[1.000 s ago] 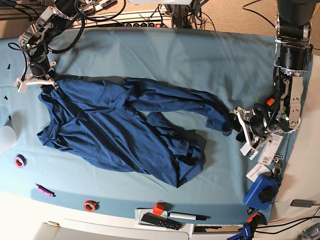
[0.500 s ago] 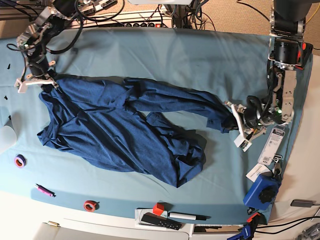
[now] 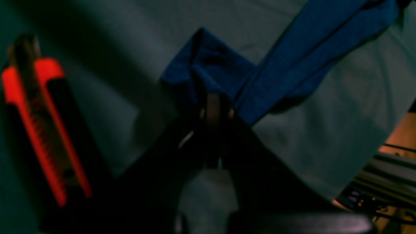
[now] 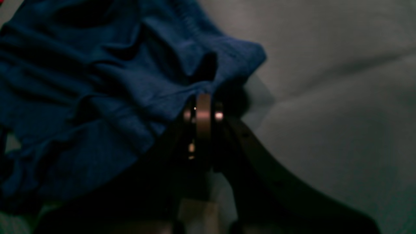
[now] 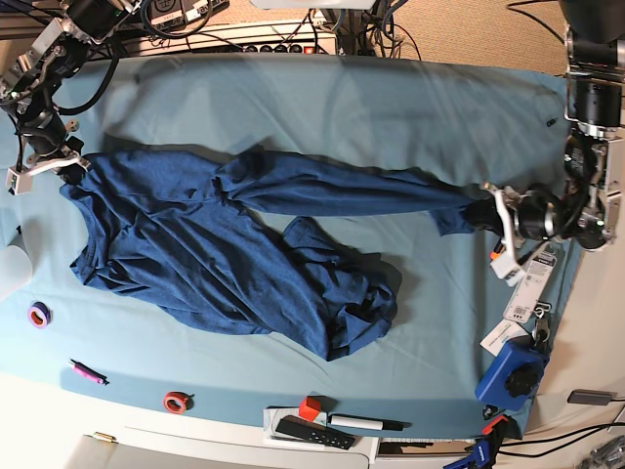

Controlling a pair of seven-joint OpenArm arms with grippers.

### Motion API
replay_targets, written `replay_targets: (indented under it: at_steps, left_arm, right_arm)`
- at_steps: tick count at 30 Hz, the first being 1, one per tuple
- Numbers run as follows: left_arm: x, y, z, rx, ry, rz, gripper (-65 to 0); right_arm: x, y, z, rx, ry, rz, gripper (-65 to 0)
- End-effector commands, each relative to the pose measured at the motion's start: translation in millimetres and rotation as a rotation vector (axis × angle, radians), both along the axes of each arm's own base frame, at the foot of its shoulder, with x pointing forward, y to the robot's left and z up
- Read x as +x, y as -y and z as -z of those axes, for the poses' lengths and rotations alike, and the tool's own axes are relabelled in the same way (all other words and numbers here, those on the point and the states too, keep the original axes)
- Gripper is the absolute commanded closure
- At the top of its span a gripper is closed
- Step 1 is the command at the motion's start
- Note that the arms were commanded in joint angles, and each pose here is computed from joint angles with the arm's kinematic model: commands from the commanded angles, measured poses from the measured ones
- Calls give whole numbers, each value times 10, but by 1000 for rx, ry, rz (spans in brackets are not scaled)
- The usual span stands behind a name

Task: Layout the t-shirt on the table in an organized manner, then fold the t-shirt properly
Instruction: 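Pull the sleeve away from the right gripper to stretch the shirt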

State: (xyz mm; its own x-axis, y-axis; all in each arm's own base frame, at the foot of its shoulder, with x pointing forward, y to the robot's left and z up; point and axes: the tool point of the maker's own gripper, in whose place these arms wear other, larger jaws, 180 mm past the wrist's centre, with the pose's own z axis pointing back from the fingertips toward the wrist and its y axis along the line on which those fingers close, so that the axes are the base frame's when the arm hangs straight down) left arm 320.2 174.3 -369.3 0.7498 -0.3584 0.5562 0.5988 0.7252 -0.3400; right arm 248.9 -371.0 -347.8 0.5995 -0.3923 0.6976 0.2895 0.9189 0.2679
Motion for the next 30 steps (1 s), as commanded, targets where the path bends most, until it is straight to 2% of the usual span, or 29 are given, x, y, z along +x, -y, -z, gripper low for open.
replay_targets:
  at_steps: [1,10,13,15,17,19,30]
  left_arm:
    - [97,-65,-197,-21,51,3,0]
    - [105,-386,-613,-124,70,-54,0]
    - [114,-417,-770,-192,88,-73,0]
    - [106,-431,-840,-244,105,-95,0]
    - [52,-461,-838,-277,103,-117,0]
    - [-33,-485,-817,-318,92,-140,0]
    - [-466,-1008,-611,-322,61,-343,0]
  right_arm:
    - [73,87,-182,-37,42,-12,0]
    - [56,212,-278,-79,16,-29,0]
    - [65,55,-307,-60,28,-140,0]
    - [85,-118,-347,-18,72,-221,0]
    - [69,-219,-370,5,102,-271,0]
    - [24,-223,-339,10,92,-272,0]
    - [-223,-235,-164,26,19,-274,0]
